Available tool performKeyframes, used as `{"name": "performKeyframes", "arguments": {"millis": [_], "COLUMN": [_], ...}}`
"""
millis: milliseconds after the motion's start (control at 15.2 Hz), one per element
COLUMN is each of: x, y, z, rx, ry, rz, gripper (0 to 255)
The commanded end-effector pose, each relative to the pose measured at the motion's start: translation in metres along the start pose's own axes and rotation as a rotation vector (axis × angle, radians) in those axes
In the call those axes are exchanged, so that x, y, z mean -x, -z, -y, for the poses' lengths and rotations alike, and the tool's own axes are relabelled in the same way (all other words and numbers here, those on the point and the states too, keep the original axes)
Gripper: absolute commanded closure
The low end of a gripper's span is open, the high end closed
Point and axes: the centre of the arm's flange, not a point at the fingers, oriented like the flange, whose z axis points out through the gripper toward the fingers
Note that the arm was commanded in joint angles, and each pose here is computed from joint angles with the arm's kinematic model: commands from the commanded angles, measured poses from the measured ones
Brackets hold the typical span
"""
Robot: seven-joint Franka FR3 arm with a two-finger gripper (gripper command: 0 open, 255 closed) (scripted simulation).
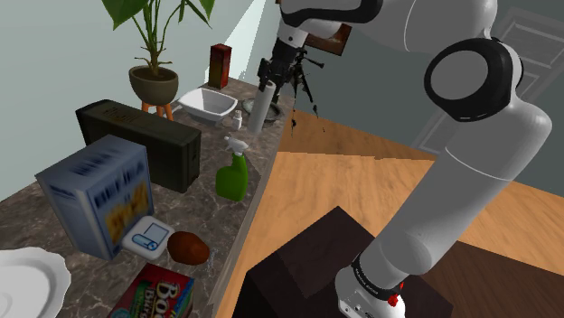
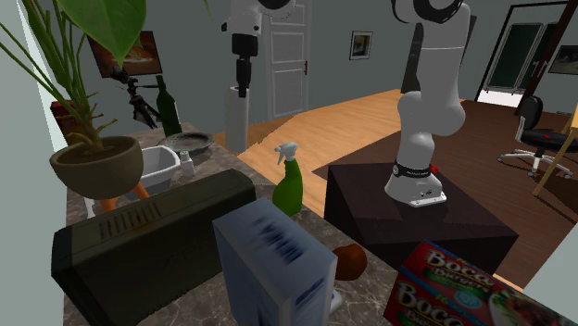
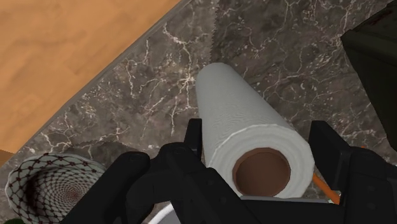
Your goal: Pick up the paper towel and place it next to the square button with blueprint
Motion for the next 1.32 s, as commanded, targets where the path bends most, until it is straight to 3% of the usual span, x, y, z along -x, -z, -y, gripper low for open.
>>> {"name": "performKeyframes", "arguments": {"millis": [0,1254], "x": [-0.001,-0.012], "y": [0.011,0.110], "z": [0.001,0.014], "rx": [0.000,0.000], "ry": [0.000,0.000], "rz": [0.000,0.000], "gripper": [255,255]}}
